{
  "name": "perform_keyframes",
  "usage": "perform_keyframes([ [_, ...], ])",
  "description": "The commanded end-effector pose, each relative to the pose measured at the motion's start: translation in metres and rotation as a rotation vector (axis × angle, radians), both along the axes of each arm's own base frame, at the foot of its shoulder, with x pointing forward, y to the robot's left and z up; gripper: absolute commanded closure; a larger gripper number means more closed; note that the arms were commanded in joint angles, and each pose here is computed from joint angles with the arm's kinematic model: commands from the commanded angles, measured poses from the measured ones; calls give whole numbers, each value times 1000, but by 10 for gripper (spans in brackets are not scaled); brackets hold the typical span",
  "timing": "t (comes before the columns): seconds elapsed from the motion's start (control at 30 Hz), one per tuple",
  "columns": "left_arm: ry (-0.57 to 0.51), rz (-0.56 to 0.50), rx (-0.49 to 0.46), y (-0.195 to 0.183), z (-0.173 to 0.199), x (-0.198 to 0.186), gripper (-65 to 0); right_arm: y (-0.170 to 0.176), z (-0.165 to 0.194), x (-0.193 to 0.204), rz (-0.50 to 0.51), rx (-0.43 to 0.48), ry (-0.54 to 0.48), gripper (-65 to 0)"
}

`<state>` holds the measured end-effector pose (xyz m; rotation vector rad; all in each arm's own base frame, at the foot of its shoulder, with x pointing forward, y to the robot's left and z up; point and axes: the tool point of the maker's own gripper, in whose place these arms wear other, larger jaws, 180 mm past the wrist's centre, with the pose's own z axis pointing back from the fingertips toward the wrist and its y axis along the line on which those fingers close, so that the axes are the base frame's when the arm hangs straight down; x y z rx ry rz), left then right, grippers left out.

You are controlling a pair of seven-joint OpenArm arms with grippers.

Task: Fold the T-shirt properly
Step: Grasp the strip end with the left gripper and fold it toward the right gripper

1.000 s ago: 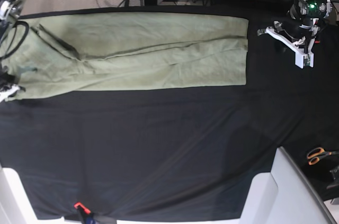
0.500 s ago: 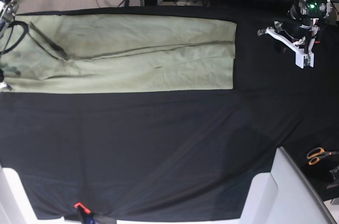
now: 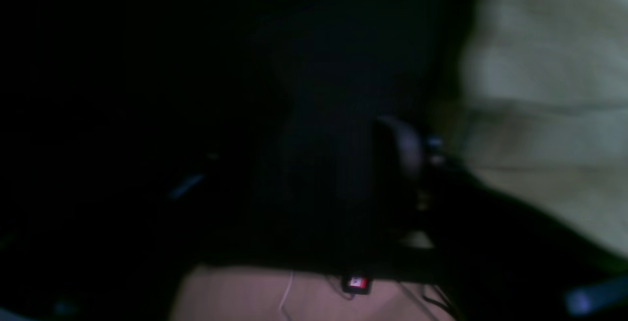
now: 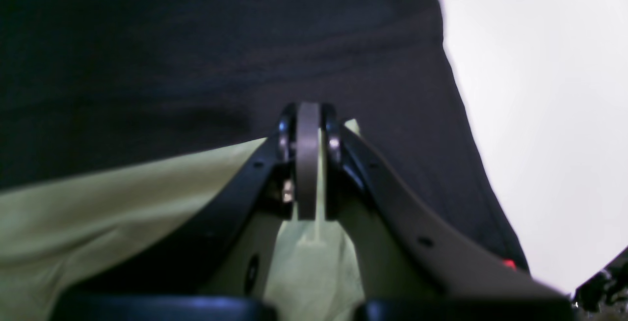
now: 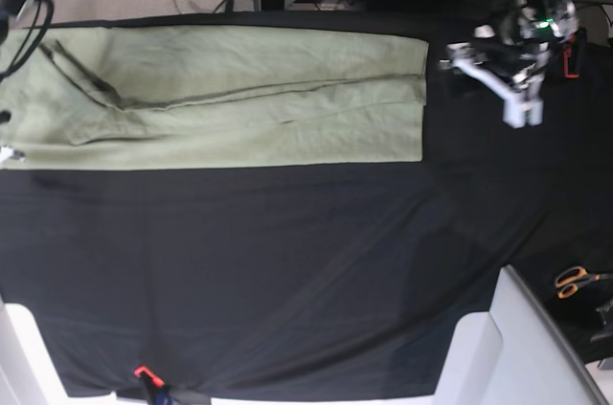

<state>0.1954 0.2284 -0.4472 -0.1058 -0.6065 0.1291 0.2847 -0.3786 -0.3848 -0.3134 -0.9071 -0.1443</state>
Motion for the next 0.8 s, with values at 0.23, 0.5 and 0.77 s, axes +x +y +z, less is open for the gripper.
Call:
perform_keyframes([
  [0.23,-45,-76,-230,-42,-14,26,-650,20,8,-25,40,-37,-12,-21],
  [0.5,46,-100,-293,-66,-45,20,-650,19,1,-36,38,-37,15,-21],
  [0.77,68,-150,-325,-92,-56,2,-502,19,2,-36,38,-37,14,-21],
])
